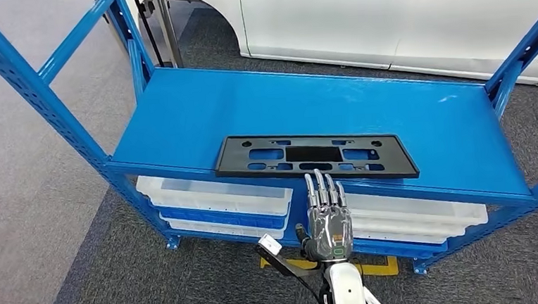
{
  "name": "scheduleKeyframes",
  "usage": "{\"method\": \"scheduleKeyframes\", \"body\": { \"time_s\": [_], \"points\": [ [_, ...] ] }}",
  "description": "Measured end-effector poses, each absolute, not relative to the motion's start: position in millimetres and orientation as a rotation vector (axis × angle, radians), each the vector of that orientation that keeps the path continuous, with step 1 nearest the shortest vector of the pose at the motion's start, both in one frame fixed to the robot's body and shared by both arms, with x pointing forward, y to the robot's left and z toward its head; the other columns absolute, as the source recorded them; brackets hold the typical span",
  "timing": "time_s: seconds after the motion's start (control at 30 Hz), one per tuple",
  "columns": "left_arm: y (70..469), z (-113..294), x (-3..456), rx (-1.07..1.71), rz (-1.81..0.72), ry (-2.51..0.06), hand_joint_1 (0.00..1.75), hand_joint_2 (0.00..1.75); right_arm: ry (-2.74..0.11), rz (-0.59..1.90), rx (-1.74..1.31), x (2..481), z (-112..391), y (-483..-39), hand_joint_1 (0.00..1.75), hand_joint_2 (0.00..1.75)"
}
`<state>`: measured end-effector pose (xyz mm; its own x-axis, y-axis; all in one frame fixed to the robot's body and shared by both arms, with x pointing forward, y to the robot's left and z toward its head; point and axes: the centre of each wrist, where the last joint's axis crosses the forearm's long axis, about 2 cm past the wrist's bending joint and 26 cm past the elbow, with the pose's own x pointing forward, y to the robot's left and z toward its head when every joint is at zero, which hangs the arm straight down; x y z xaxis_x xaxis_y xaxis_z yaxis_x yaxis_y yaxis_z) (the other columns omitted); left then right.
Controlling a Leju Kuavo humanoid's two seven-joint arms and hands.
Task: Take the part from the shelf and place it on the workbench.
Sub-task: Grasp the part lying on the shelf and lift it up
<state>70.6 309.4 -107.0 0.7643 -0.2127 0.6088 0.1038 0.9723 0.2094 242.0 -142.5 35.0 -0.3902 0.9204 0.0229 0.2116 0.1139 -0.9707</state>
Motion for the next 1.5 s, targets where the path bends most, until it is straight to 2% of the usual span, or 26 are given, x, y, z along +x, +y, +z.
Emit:
{"method": "scheduleKeyframes", "body": {
  "time_s": [1.2,1.5],
  "points": [
    [313.7,-107.5,66.2,0.181,-0.199,-0.659,0.00,0.00,-1.779,1.295,-1.069,252.4,45.3,-137.5,0.00,1.75],
    [313.4,-106.6,72.2,0.173,-0.228,-0.664,0.00,0.00,-1.770,1.300,-1.086,269.2,50.6,-135.3,0.00,1.75]
  ]
}}
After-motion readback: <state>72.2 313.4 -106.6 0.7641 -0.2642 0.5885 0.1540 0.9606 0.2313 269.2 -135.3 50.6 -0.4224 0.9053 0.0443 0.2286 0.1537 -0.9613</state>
